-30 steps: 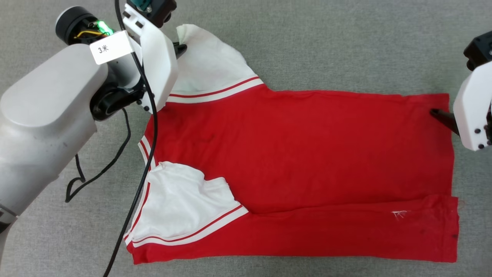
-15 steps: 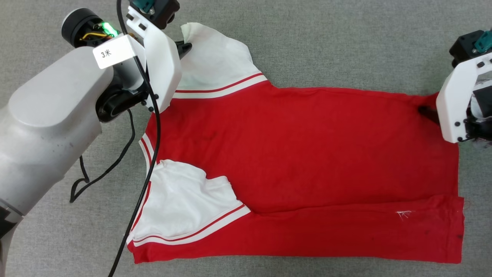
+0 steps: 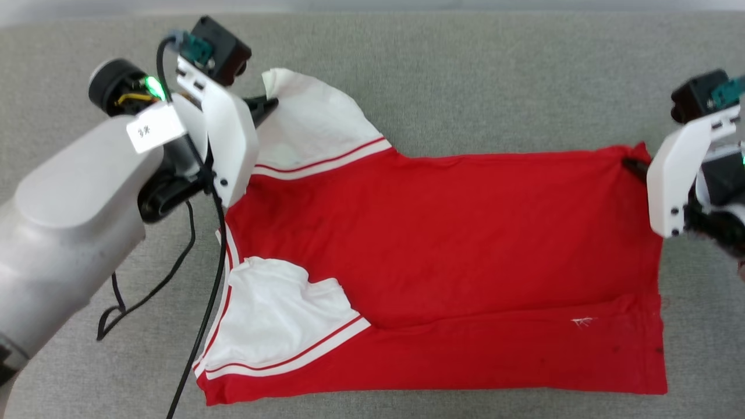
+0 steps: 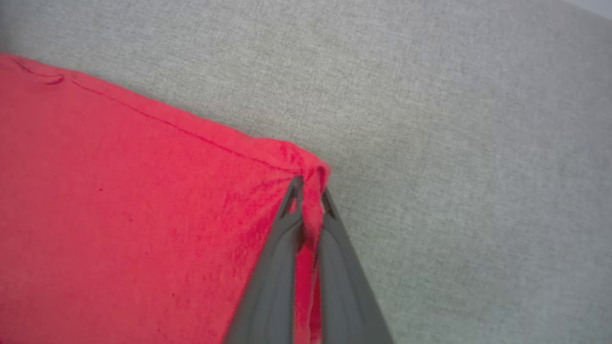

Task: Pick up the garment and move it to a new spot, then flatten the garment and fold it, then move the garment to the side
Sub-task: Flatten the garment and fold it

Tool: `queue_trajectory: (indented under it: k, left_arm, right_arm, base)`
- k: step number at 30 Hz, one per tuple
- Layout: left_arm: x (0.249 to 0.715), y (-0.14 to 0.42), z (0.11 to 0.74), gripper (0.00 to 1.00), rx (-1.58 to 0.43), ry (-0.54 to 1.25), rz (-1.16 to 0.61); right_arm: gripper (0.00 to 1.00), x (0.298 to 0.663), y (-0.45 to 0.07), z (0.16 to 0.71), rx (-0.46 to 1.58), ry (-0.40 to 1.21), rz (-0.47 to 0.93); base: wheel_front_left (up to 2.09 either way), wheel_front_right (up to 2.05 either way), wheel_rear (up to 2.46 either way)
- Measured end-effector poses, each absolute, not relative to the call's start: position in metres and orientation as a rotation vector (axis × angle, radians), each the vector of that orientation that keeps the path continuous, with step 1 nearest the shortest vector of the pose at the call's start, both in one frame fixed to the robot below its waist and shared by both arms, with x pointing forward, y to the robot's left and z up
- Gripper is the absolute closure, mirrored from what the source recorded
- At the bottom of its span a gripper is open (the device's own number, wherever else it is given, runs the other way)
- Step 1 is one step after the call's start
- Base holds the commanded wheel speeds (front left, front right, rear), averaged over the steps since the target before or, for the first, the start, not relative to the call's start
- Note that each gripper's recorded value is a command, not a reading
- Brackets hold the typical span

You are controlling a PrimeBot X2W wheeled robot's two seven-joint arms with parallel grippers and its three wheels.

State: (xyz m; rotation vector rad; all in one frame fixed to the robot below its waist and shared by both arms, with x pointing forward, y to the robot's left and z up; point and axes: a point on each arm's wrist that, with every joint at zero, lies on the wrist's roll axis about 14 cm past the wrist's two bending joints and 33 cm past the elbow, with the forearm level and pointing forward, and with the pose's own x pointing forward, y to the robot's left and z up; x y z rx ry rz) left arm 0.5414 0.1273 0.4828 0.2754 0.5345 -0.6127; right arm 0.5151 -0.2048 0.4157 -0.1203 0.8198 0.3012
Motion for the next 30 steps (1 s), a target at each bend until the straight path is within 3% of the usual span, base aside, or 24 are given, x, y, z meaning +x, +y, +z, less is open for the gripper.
queue_trajectory:
  k: [16,30]
  left_arm:
    - [0.439,0.145,0.499,1.00,0.251,0.507,-0.592]
    - [0.335,0.160,0.454,1.00,0.135,0.687,-0.535]
  right_arm:
    - [1.00,0.450,-0.205,0.445,-0.113,0.659,0.343]
    - [1.00,0.378,-0.200,0.422,-0.044,0.721,0.386]
  base:
    - [0.00,0.00,0.00]
    - [0.00,0.00,0.00]
